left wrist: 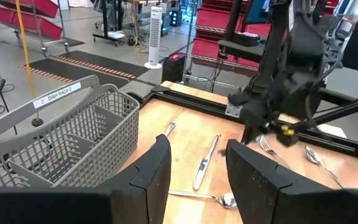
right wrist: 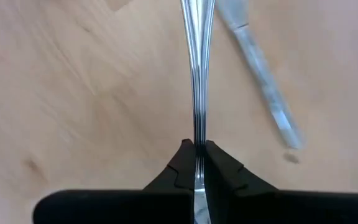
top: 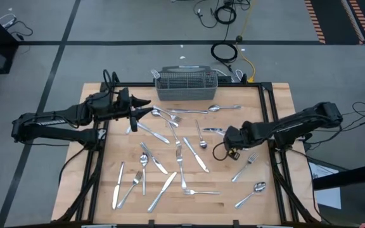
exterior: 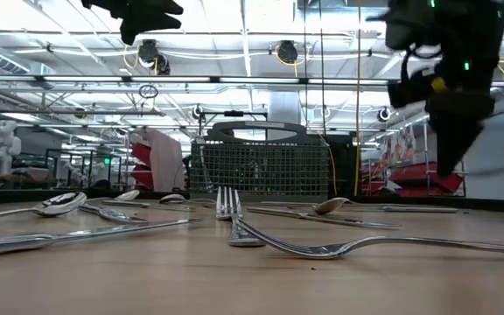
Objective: Sort silverware
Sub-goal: Put the silver spoon into the silverware organizer
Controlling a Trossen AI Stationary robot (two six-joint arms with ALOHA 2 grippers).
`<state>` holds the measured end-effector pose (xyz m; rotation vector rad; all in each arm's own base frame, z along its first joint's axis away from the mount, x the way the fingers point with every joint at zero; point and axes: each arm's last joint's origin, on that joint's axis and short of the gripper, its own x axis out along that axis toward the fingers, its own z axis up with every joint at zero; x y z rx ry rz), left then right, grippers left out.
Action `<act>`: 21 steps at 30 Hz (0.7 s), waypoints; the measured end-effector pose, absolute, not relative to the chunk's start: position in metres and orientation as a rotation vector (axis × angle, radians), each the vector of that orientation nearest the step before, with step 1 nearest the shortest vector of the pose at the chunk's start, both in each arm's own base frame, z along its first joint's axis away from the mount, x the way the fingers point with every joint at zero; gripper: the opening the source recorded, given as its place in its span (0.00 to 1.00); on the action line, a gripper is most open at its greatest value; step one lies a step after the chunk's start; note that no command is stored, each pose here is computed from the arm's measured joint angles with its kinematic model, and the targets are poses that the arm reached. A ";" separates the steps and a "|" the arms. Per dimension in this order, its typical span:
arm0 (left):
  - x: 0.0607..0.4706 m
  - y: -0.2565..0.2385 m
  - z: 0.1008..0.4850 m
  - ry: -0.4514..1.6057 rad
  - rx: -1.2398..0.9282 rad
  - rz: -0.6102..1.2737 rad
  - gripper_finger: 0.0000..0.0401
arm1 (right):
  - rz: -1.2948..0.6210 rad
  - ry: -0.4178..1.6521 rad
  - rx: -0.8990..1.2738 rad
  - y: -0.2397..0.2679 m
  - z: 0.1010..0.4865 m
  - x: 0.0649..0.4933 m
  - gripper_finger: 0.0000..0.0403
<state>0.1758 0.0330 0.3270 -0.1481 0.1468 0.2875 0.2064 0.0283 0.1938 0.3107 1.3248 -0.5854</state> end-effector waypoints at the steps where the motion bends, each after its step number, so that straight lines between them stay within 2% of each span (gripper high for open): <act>1: 0.176 0.033 0.327 0.147 -0.147 0.287 0.39 | -0.587 1.318 0.287 0.028 0.204 0.209 0.00; 6: 0.176 0.033 0.327 0.148 -0.138 0.295 0.39 | -0.656 1.308 0.065 0.014 0.262 0.219 0.00; 12: 0.175 0.034 0.327 0.153 -0.115 0.324 0.39 | -0.765 1.361 -0.244 -0.034 0.318 0.236 0.00; 15: 0.175 0.035 0.325 0.173 -0.112 0.353 0.39 | -0.787 1.435 -0.431 -0.065 0.330 0.249 0.00; 21: 0.174 0.036 0.322 0.201 -0.101 0.397 0.39 | -0.724 1.750 -0.834 -0.124 0.326 0.277 0.00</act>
